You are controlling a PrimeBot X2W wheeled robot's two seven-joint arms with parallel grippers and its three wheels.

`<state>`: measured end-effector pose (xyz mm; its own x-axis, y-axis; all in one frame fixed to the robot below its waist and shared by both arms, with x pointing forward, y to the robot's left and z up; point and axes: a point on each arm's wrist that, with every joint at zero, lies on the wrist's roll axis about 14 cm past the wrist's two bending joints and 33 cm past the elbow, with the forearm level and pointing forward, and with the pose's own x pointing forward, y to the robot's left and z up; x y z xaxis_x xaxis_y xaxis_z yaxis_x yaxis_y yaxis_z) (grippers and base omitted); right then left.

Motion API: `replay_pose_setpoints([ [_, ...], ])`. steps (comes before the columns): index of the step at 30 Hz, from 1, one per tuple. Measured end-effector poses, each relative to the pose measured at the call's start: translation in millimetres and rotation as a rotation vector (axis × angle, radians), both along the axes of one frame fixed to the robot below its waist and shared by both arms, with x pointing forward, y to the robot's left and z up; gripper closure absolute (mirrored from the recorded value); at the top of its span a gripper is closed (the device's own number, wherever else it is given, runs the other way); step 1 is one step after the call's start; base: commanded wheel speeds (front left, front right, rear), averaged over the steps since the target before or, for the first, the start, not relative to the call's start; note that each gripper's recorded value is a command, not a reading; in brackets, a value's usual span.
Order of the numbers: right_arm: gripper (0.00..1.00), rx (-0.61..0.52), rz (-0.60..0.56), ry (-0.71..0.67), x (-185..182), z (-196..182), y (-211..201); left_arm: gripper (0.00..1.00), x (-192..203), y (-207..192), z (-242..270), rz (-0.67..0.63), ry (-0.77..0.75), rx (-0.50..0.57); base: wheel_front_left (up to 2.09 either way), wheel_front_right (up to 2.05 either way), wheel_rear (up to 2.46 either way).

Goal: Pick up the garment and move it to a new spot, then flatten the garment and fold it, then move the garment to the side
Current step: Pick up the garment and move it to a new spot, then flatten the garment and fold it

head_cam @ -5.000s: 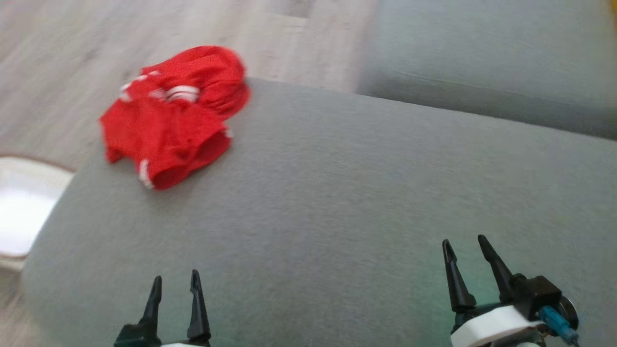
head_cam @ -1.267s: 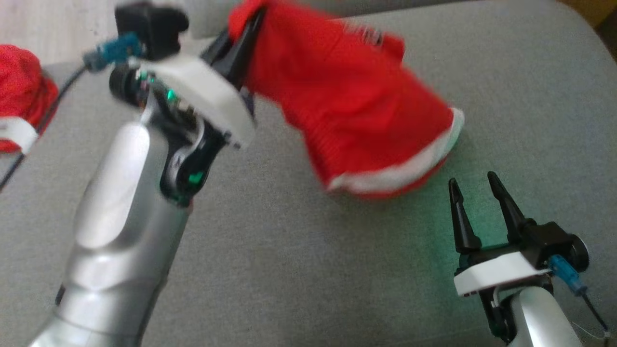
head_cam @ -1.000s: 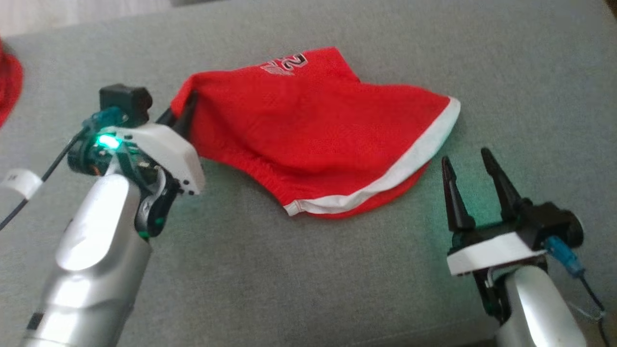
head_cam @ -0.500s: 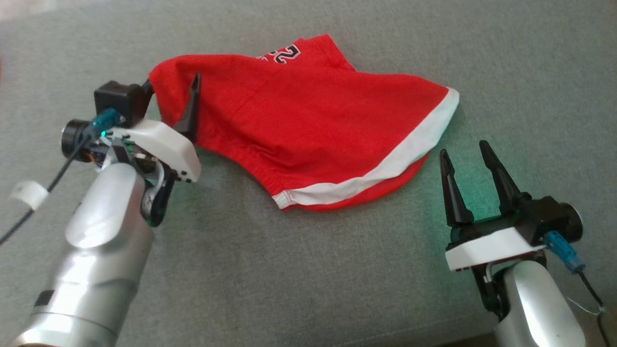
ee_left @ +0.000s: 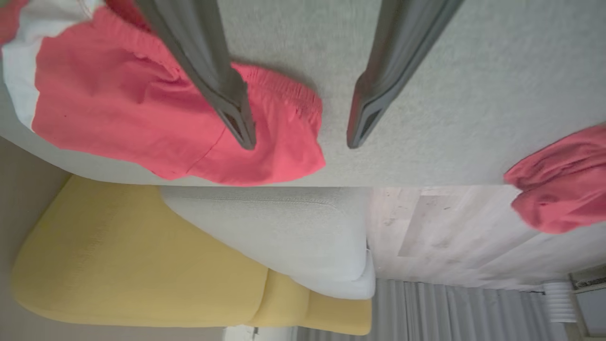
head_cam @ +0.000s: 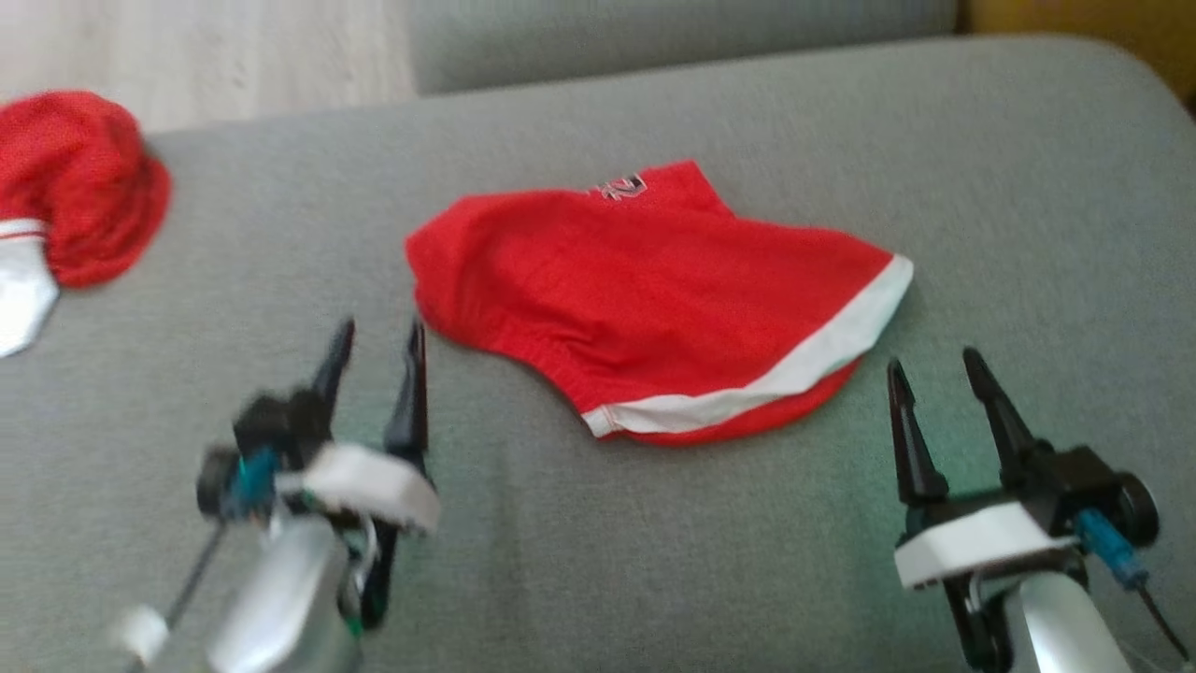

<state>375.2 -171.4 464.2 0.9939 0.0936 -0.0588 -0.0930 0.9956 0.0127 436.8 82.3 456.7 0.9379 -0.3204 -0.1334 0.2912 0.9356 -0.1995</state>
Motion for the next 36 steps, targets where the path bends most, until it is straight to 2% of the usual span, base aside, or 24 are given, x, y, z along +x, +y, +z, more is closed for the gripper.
replay_pose_setpoints([
  [8, 0.00, 0.006, 0.039, -0.012, -21, 4, 14, 0.00, -68, 24, -7, 0.129, 0.014, -0.039, 0.00, 0.00, 0.00],
  [13, 0.00, 0.017, 0.054, -0.007, -29, 2, 19, 0.00, -95, 36, -8, 0.207, 0.020, -0.078, 0.00, 0.00, 0.00],
  [22, 0.00, 0.028, 0.062, -0.009, -32, 3, 22, 0.00, -110, 45, -12, 0.242, 0.025, -0.068, 0.00, 0.00, 0.00],
  [36, 0.00, 0.034, 0.062, 0.010, -35, -3, 23, 0.00, -110, 46, -14, 0.244, 0.027, -0.063, 0.00, 0.00, 0.00],
])
